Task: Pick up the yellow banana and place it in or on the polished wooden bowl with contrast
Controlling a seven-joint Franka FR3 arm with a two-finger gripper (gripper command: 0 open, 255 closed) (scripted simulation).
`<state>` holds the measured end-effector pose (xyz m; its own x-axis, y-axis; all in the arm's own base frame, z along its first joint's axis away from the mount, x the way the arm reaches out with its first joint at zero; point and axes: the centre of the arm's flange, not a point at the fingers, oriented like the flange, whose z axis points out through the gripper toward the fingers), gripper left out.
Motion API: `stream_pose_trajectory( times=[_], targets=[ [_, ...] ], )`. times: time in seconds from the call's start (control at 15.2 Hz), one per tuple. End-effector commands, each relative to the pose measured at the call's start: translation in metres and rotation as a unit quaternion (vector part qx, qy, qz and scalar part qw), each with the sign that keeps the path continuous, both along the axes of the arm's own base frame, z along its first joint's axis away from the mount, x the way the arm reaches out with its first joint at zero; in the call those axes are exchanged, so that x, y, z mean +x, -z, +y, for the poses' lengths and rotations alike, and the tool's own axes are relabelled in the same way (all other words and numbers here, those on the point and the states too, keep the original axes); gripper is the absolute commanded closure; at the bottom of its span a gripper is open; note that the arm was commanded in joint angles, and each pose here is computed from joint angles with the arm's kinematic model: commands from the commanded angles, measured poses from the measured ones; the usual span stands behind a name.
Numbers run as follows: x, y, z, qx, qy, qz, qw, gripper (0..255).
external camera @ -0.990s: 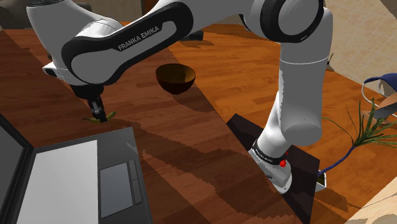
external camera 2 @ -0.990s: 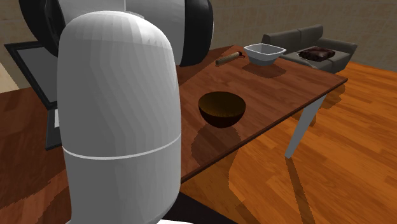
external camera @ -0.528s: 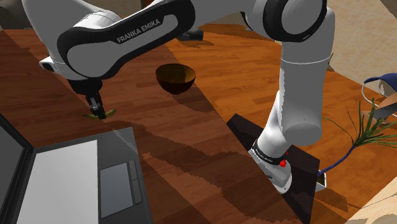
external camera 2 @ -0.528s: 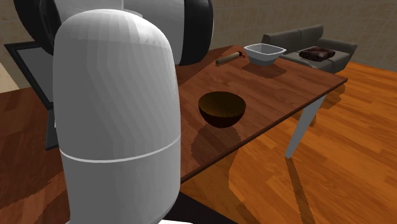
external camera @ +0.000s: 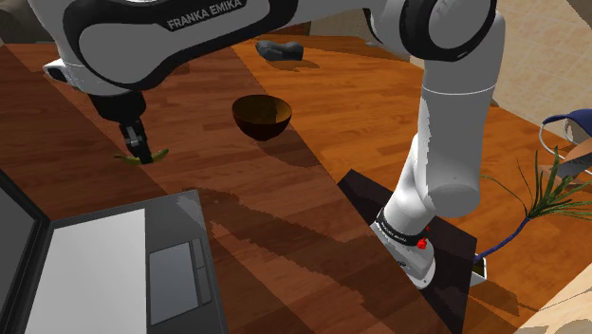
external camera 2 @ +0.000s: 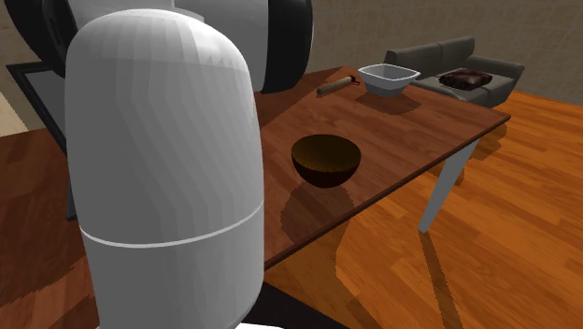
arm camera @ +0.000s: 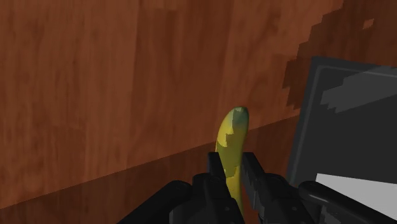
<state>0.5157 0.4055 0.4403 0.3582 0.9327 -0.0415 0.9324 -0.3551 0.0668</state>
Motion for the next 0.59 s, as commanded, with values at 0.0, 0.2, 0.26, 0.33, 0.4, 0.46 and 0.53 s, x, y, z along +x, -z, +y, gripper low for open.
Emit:
stream_pose_trajectory(
  times=[0.0,0.2,0.26,0.33,0.4,0.46,0.53],
  targets=[
    [0.000,-0.010,0.000,0.000,0.000,0.000,1.0000,255],
    [0.000,-0.026,0.000,0.000,0.000,0.000,1.0000,255],
    [0.000,-0.032,0.000,0.000,0.000,0.000,1.0000,255],
    [0.000,-0.037,0.000,0.000,0.000,0.000,1.0000,255],
    [0.000,-0.042,0.000,0.000,0.000,0.000,1.0000,255],
    [0.000,-0.047,0.000,0.000,0.000,0.000,1.0000,255],
    [0.000,-0.053,0.000,0.000,0.000,0.000,1.0000,255]
  ],
)
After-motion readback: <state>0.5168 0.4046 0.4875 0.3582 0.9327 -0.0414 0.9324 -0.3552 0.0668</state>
